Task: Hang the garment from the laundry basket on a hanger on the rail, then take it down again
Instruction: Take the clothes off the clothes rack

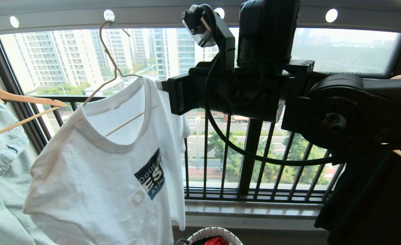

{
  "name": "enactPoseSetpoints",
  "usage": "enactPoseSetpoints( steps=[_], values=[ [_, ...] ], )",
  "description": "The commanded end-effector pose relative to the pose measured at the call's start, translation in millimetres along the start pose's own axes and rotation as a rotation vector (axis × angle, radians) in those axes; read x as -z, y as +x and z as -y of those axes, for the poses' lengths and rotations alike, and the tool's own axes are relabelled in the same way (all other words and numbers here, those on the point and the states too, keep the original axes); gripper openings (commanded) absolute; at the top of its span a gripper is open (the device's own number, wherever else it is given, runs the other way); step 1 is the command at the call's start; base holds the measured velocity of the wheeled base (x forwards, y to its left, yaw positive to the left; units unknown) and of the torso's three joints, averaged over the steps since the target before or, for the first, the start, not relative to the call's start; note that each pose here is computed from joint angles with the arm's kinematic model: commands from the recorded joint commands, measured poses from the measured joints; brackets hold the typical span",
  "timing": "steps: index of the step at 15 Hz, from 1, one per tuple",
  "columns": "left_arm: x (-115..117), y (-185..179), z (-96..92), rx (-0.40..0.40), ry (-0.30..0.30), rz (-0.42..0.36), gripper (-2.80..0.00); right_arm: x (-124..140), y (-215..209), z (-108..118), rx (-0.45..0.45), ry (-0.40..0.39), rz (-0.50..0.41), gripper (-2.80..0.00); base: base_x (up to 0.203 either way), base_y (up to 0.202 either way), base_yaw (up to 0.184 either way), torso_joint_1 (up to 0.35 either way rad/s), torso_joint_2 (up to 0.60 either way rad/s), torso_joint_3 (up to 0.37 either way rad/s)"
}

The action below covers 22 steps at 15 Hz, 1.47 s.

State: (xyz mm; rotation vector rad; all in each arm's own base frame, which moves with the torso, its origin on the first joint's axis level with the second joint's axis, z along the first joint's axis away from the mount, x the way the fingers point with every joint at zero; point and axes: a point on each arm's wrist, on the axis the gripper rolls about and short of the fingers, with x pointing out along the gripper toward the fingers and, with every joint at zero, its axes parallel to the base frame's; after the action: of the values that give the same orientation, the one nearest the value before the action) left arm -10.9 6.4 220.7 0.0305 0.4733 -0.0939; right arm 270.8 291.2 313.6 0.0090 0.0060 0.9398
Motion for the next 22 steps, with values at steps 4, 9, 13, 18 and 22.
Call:
enactPoseSetpoints(
  steps=[4,9,13,18,22],
  values=[
    [-20,9,2.7,0.004,-0.012,0.061,0.00,-2,-3,2,0.006,0.000,0.006,-2.80,0.000,0.000,0.000,0.000,0.00,0.000],
    [-46,21,6.6,0.027,-0.039,0.170,0.00,-3,-4,5,0.018,0.033,0.009,-2.80,0.000,0.000,0.000,0.000,0.00,0.000],
    [-53,18,8.3,0.108,-0.064,0.237,-2.80,-1,-7,9,0.030,0.039,0.002,-2.80,0.000,0.000,0.000,0.000,0.00,0.000],
    [-65,9,8.4,0.138,-0.064,0.284,-2.80,2,-12,11,0.038,0.049,-0.015,-2.80,0.000,0.000,0.000,0.000,0.00,0.000],
    [-50,10,7.6,0.126,-0.044,0.123,-2.80,6,-17,12,0.061,0.087,-0.033,-2.80,0.000,0.000,0.000,0.000,0.00,0.000]
  ],
)
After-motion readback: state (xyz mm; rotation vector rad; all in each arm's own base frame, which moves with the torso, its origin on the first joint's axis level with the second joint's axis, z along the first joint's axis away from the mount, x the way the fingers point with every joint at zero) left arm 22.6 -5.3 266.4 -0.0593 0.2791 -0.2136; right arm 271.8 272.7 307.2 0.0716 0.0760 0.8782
